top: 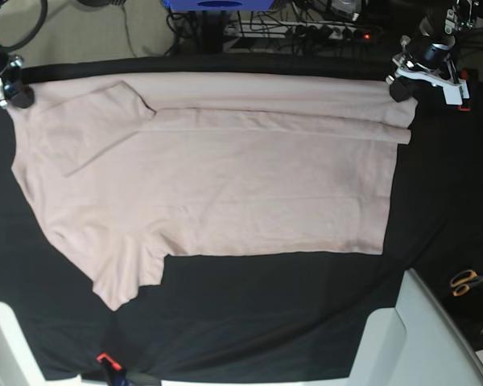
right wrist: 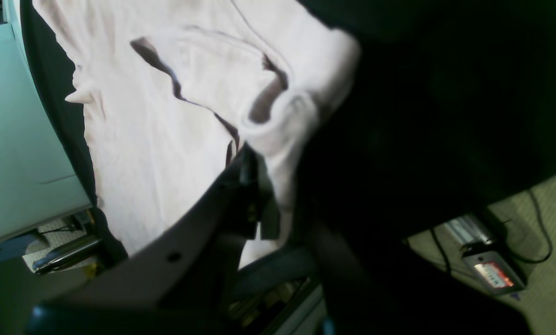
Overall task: Fold the T-shirt properly
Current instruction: 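Drag the folded shirt across the table toward the arms with both grippers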
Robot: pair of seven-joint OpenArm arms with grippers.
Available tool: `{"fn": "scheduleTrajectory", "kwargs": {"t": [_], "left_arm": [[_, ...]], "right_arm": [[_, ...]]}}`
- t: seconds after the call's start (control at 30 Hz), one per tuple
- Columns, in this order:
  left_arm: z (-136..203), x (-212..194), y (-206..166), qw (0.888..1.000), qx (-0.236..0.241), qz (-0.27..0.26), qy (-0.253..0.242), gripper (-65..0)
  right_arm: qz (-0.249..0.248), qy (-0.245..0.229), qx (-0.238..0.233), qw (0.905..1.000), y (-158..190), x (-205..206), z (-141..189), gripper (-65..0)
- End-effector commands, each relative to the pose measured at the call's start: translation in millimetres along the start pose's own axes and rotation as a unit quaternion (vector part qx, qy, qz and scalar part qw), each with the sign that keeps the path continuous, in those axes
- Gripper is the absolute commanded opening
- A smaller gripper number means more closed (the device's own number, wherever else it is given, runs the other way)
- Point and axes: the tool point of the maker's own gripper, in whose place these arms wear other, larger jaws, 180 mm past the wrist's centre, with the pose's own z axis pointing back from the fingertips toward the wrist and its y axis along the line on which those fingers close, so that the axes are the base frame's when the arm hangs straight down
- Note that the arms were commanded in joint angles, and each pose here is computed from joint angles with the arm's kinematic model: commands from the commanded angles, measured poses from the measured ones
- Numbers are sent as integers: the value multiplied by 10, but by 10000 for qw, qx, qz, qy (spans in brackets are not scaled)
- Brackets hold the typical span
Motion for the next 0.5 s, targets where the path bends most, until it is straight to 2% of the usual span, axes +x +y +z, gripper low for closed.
{"fn": "scheduleTrajectory", "kwargs": {"t": [0.0, 0.13, 0.47], "left_arm": [[24, 8, -7, 9999, 23, -61, -102, -650], [13, -186, -20, 9991, 191, -386, 8, -650], [6, -241, -38, 9989, 221, -416, 25, -650]], "right_arm": [[155, -153, 62, 9997, 54, 154, 56, -650], [155, -169, 63, 9997, 54, 159, 56, -650], [138, -160, 7, 9998, 3, 135, 82, -648]]}}
